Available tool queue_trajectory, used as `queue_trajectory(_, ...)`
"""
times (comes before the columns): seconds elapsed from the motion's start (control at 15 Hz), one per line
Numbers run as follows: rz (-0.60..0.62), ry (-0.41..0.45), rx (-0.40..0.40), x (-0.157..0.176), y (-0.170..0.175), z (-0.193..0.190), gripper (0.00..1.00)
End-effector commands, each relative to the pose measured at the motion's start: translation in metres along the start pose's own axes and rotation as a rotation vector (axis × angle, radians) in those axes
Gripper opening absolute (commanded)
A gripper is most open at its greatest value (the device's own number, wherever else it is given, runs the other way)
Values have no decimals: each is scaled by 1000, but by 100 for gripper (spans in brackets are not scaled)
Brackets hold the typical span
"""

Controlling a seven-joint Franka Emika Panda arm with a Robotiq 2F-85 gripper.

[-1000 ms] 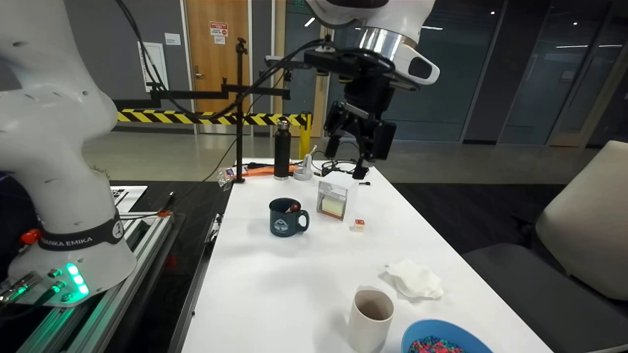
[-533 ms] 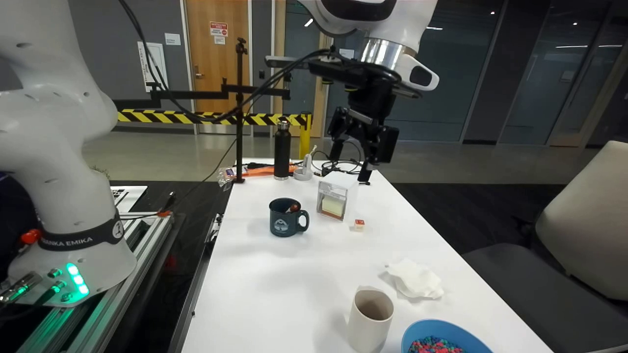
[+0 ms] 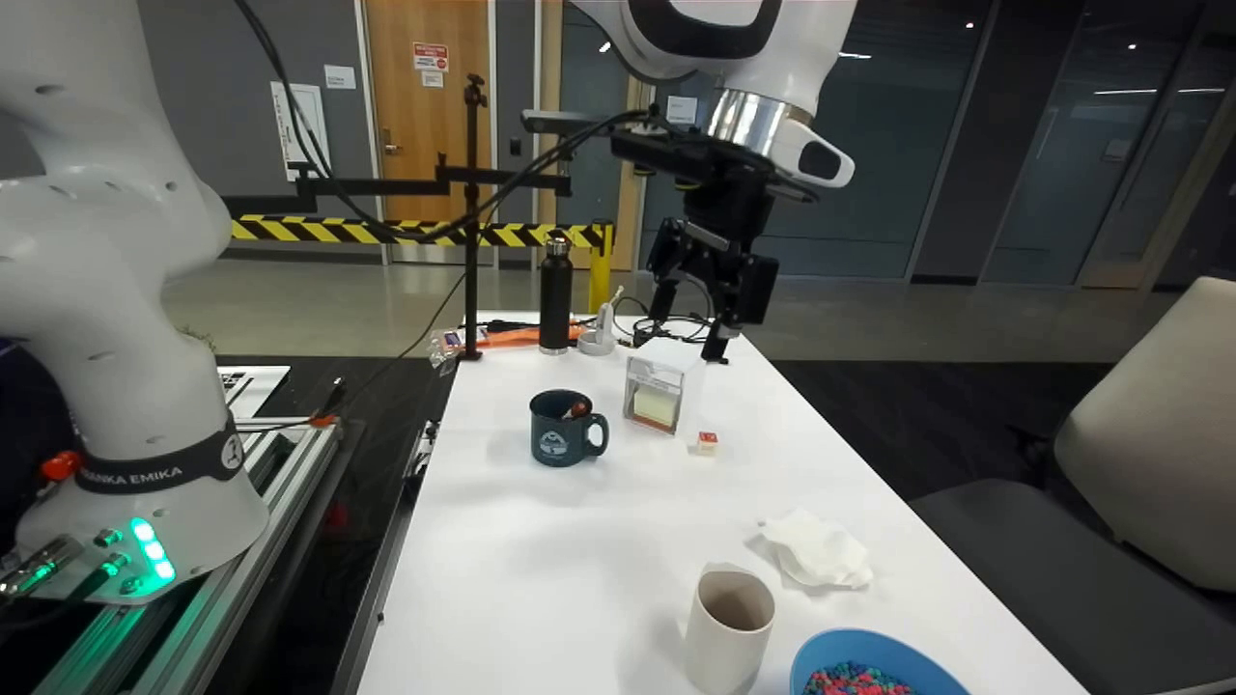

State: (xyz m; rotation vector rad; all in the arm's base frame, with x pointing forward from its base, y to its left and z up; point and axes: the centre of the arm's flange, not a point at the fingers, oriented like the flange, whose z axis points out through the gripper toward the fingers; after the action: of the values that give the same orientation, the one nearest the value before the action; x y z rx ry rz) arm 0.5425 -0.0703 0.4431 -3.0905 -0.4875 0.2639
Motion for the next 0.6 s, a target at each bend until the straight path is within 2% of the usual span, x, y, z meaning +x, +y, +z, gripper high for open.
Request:
queue_trajectory(0.0,-19,-11,-6,11,-15,11,100)
queue_trajectory(0.53,-71,-47,-7,25,-39,29,100)
